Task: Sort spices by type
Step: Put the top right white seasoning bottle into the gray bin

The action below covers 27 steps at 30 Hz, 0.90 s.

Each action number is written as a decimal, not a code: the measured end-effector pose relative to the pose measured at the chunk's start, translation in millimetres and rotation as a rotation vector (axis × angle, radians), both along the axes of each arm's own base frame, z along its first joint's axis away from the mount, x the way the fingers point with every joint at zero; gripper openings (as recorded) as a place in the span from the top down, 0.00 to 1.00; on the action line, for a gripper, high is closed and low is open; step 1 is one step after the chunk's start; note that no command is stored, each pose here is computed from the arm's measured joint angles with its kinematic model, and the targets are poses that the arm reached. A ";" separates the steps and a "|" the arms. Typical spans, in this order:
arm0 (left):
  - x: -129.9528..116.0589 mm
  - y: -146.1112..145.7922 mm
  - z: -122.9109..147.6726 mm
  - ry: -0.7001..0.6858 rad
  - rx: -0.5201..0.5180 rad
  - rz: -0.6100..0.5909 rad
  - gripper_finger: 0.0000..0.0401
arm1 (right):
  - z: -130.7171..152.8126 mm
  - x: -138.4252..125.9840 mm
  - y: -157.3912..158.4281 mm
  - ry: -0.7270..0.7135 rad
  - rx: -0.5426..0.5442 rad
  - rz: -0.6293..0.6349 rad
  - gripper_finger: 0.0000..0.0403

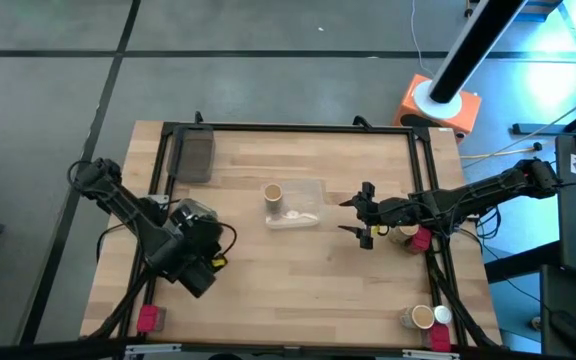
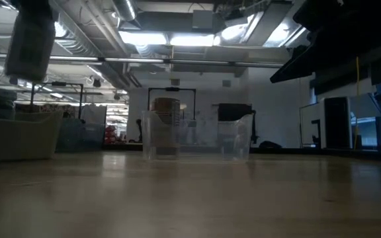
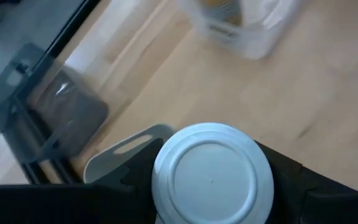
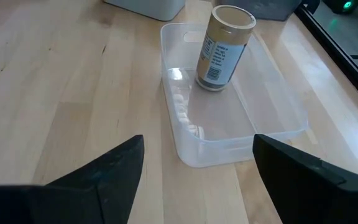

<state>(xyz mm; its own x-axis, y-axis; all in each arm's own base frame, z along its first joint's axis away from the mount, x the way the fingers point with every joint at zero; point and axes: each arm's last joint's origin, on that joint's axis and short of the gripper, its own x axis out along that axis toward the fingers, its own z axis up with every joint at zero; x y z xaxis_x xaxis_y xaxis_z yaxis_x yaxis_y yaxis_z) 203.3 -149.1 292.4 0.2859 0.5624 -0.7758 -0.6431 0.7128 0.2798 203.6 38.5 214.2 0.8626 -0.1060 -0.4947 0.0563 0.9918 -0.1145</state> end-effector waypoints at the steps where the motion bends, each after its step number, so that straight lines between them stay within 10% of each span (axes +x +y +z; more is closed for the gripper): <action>1: -2.5 1.0 -4.1 0.000 0.005 0.011 0.54 | 0.0 0.0 0.0 0.000 0.000 0.000 0.25; 27: -52.0 41.0 -74.5 -0.143 -0.042 0.156 0.52 | 2.6 1.5 0.3 -0.031 0.007 0.000 0.25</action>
<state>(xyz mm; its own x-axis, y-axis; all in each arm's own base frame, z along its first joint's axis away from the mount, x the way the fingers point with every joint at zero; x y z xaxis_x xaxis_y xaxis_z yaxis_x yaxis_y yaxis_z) 151.4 -108.1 217.9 0.3064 0.5767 -0.7573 -0.7778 0.6103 0.1501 205.1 38.8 216.8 0.8776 -0.1025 -0.4684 0.0595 0.9926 -0.1058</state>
